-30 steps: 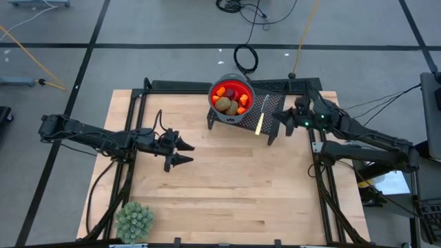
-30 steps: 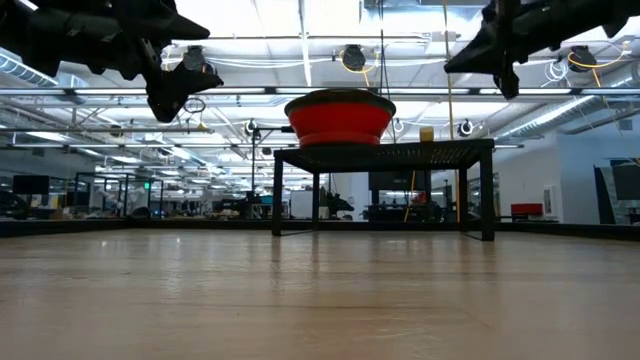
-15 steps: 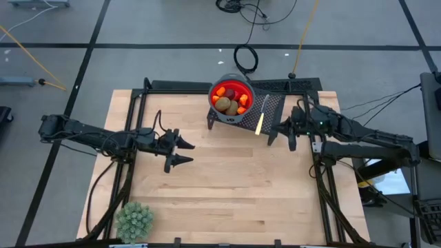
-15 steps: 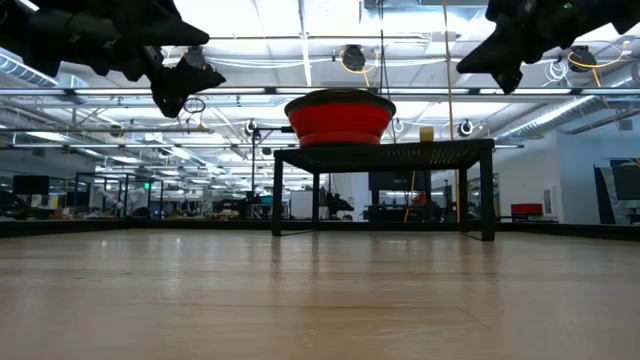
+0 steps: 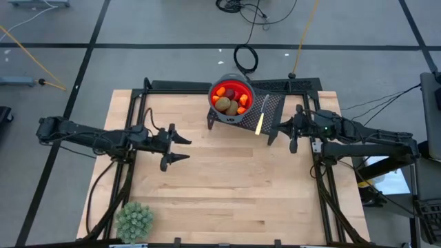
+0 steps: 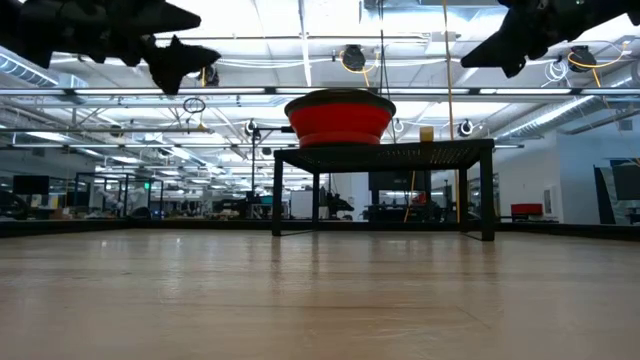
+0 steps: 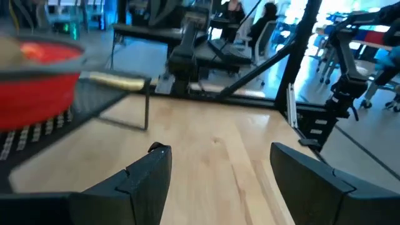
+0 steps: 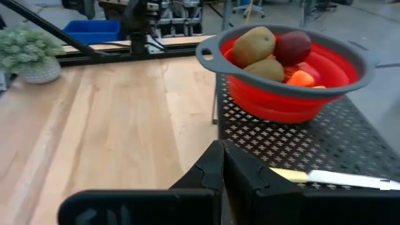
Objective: Pick & Place Fruit
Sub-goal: Return to Home Position
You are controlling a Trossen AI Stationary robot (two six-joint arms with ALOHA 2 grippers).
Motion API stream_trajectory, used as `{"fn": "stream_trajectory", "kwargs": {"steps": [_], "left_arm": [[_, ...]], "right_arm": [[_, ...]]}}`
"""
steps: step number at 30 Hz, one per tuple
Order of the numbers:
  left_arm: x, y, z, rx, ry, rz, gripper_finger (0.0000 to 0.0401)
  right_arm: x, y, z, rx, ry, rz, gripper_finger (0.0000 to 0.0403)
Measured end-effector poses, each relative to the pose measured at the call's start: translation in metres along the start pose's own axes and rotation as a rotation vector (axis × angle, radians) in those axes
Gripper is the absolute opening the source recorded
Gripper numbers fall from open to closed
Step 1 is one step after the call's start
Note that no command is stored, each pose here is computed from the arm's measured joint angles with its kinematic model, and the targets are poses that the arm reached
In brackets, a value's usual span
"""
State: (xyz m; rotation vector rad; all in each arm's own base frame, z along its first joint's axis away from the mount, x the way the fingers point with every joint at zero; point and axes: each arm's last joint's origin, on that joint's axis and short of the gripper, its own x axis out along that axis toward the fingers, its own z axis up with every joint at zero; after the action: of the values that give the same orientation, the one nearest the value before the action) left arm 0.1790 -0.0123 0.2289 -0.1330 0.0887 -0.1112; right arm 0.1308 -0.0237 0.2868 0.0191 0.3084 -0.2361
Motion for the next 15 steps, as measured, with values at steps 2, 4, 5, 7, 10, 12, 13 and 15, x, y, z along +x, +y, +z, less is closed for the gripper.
{"fn": "stream_trajectory", "kwargs": {"steps": [2,4,5,7,10,12,13,15], "left_arm": [[-0.007,0.001,-0.001,-0.022,0.034,0.012,0.0271],[-0.014,0.001,-0.001,-0.028,0.05,0.021,0.0271],[-0.018,0.0,0.001,-0.025,0.047,0.027,0.0271],[-0.025,0.0,0.002,-0.009,0.042,0.039,0.0271],[-0.035,-0.001,0.005,0.023,0.035,0.044,0.0271],[-0.041,-0.001,0.005,0.028,0.035,0.045,0.0271],[-0.044,-0.001,0.005,0.028,0.039,0.046,0.0271],[-0.048,-0.001,0.004,0.028,0.046,0.047,0.0271]], "right_arm": [[-0.003,0.001,0.0,-0.008,-0.011,0.003,0.0],[-0.007,0.002,0.001,-0.012,-0.024,0.009,0.0],[-0.009,0.002,0.001,-0.014,-0.028,0.011,0.0],[-0.012,0.002,0.0,-0.014,-0.029,0.013,0.0],[-0.018,0.001,-0.003,-0.016,-0.018,-0.006,0.0],[-0.023,0.0,-0.006,0.0,-0.007,-0.025,0.0],[-0.025,0.0,-0.007,0.006,-0.003,-0.026,0.0],[-0.029,0.0,-0.008,0.013,-0.009,-0.021,0.0]]}}
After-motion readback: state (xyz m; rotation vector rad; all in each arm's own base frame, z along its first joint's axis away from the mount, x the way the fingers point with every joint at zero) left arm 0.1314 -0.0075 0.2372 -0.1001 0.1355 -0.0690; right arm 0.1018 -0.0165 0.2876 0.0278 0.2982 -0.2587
